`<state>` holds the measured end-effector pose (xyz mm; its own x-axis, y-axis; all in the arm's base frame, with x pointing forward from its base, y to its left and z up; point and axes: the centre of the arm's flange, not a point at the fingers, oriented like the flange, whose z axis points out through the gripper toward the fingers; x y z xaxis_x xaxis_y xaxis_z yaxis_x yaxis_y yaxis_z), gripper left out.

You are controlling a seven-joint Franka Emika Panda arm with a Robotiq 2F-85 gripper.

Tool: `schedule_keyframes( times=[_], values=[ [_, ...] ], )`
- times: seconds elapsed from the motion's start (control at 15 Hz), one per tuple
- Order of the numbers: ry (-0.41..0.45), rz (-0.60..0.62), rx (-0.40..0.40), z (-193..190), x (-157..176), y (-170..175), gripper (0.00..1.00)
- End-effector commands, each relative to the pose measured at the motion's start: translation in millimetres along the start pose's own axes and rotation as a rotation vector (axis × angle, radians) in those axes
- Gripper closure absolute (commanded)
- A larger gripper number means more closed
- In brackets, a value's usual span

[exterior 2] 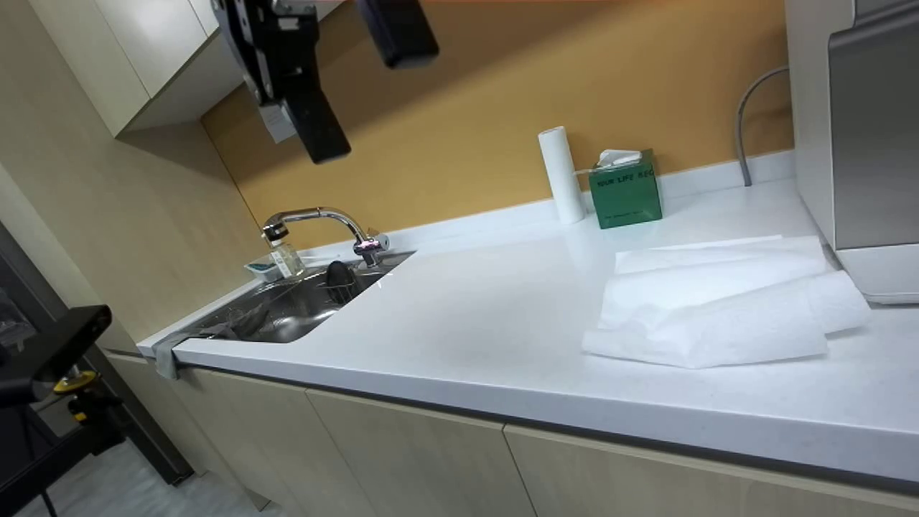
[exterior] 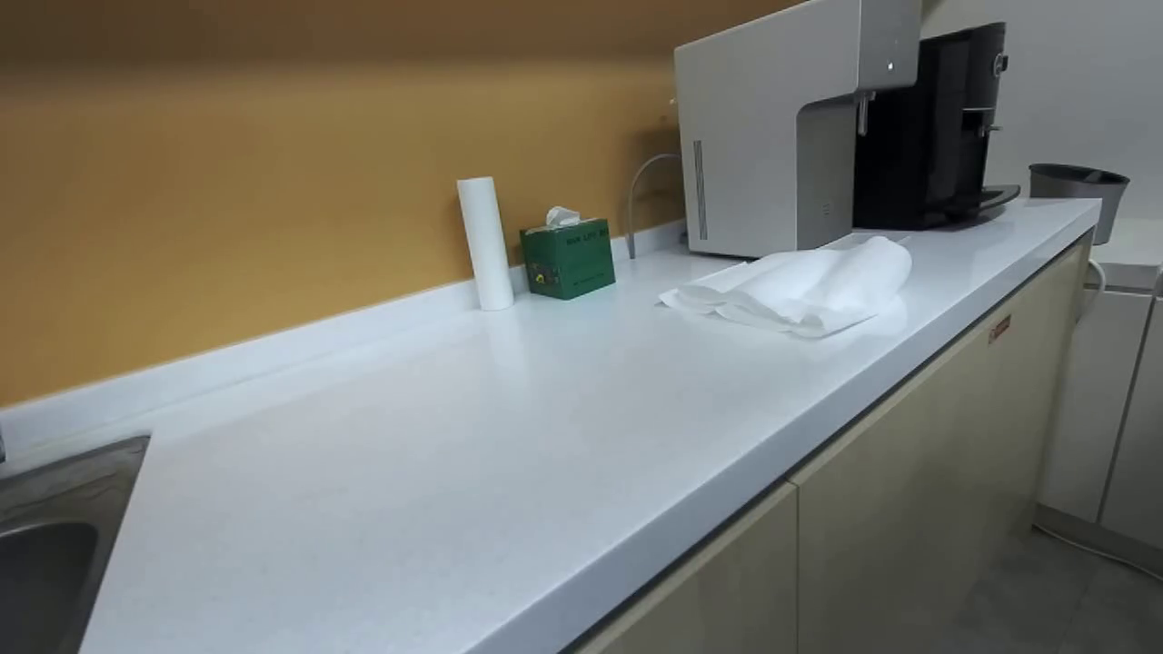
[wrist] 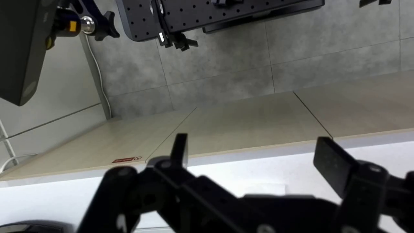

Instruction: Use the white napkin to wipe the counter.

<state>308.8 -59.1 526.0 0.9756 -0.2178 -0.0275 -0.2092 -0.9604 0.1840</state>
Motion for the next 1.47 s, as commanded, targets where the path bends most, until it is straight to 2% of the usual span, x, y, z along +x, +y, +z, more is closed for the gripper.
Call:
schedule_keyframes(
  times=[0.0, 0.4, 0.8, 0.87, 0.93, 1.13, 1.4],
  values=[
    [0.035, 0.06, 0.034, 4.6, 18.4, 5.3, 0.0],
    [0.073, 0.144, 0.096, 40.3, 88.2, 16.8, 0.0],
    [0.029, 0.097, 0.166, 96.5, 157.2, 20.8, 0.0],
    [0.007, 0.116, 0.218, 105.9, 164.8, 24.2, 0.0],
    [0.034, 0.11, 0.167, 102.0, 134.3, 16.5, 0.0],
    [0.004, 0.114, 0.198, 118.9, 153.3, 22.1, 0.0],
    [0.027, 0.137, 0.167, 126.0, 166.5, 24.4, 0.0]
  ],
)
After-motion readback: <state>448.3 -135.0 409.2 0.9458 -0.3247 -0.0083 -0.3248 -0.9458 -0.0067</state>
